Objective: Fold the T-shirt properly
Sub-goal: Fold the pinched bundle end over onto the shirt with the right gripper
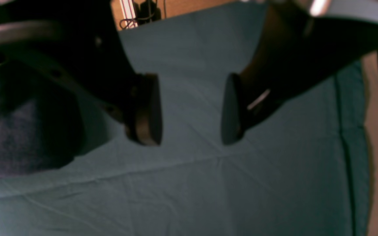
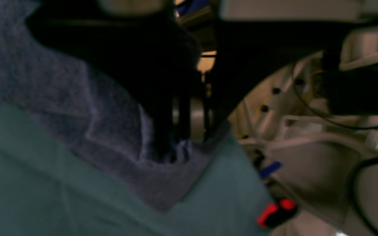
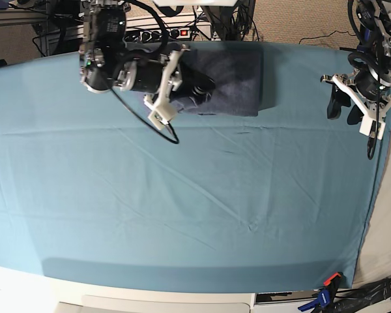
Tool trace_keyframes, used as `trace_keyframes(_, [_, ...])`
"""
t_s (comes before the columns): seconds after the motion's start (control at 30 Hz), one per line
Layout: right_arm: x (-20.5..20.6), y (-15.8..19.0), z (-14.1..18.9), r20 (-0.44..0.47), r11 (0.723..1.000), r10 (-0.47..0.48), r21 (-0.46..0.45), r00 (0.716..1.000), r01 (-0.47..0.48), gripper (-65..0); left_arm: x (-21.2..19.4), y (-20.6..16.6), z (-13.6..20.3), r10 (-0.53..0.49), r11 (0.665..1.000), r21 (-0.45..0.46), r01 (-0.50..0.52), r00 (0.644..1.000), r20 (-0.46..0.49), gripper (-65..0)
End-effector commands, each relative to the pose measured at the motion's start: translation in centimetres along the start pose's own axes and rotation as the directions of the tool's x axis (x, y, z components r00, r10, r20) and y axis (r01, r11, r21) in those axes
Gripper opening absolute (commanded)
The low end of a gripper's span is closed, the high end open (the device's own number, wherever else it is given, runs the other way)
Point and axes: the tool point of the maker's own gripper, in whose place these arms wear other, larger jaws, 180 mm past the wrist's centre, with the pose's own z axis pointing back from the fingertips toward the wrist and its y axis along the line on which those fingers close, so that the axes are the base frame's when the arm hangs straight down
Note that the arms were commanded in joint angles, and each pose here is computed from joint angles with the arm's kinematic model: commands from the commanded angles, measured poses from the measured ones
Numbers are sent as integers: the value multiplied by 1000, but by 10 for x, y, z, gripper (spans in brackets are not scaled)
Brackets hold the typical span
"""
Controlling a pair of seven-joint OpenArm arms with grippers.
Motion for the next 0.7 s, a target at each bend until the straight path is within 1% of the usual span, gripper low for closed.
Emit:
trace_keyframes(0.0, [19, 6, -1, 62, 999, 37, 14, 997, -38, -650, 11, -1, 4, -16, 1000, -6, 16, 999, 41, -334])
trace_keyframes(0.17, [30, 11, -15, 61, 993, 119, 3, 991, -119, -650, 11, -2, 4, -22, 1000, -9, 23, 999, 42, -334])
trace_keyframes(0.27, [37, 15, -23, 68, 989, 147, -3, 987, -147, -650, 11, -2, 4, -22, 1000, -9, 22, 999, 41, -334])
trace_keyframes(0.43, [51, 17, -32, 118, 988, 155, -31, 981, -152, -650, 11, -2, 4, -22, 1000, -9, 22, 999, 41, -334])
trace_keyframes(0.67, [56, 10, -33, 133, 982, 178, -83, 975, -168, -650, 12, -2, 4, -20, 1000, -11, 21, 999, 43, -334])
